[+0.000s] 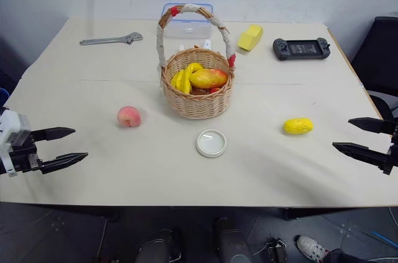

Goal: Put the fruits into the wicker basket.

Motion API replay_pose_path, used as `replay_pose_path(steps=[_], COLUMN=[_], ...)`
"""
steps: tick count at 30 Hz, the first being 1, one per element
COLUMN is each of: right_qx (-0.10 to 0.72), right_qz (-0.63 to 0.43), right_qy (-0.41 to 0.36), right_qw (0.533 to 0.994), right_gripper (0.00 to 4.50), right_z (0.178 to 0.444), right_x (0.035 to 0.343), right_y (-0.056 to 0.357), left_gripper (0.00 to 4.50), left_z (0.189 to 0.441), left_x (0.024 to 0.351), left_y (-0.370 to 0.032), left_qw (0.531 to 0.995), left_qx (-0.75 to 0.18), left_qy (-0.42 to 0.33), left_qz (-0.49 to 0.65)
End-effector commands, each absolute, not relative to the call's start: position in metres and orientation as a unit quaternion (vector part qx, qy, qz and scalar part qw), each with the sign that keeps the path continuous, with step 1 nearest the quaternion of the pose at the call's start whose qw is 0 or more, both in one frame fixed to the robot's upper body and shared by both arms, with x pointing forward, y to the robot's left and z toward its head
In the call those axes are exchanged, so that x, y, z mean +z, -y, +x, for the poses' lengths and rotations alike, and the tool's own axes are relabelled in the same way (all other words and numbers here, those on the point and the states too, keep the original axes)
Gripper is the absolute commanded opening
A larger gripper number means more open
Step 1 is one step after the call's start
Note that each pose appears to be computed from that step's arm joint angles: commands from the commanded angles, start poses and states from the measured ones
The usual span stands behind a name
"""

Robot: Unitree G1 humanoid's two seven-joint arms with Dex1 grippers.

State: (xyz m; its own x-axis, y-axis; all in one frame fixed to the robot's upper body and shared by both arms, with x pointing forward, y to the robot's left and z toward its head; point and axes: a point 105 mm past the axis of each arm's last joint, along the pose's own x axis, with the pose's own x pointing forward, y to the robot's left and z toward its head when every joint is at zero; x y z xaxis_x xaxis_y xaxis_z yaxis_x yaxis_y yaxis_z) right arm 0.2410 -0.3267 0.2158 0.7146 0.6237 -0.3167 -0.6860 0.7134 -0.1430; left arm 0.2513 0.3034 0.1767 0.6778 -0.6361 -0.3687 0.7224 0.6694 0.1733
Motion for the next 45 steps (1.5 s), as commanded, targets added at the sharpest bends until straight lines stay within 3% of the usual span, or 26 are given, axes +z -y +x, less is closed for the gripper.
replay_pose_path(steps=[1, 24, 30, 35, 39, 45], right_qx=[0.357, 0.329, 0.438, 0.556, 0.600, 0.610], right_qz=[-0.137, -0.176, -0.177, -0.197, -0.215, -0.249], right_qy=[-0.110, -0.097, -0.067, -0.051, -0.057, -0.073], right_qw=[0.917, 0.923, 0.879, 0.806, 0.769, 0.749], right_gripper=[4.46, 4.46, 4.46, 4.46, 4.46, 2.54], right_z=[0.241, 0.252, 0.253, 0.260, 0.277, 0.301], right_x=[0.219, 0.217, 0.230, 0.210, 0.179, 0.143], right_y=[0.326, 0.329, 0.265, 0.176, 0.122, 0.086], left_gripper=[4.50, 4.50, 4.50, 4.50, 4.50, 4.50], left_z=[0.250, 0.267, 0.258, 0.254, 0.251, 0.255], left_x=[0.181, 0.182, 0.203, 0.212, 0.213, 0.209], left_y=[-0.302, -0.299, -0.249, -0.202, -0.177, -0.160], left_qw=[0.898, 0.905, 0.855, 0.785, 0.734, 0.714], left_qx=[-0.380, -0.364, -0.478, -0.573, -0.629, -0.651], left_qy=[-0.139, -0.121, -0.105, -0.091, -0.088, -0.077], left_qz=[0.172, 0.183, 0.171, 0.217, 0.242, 0.246])
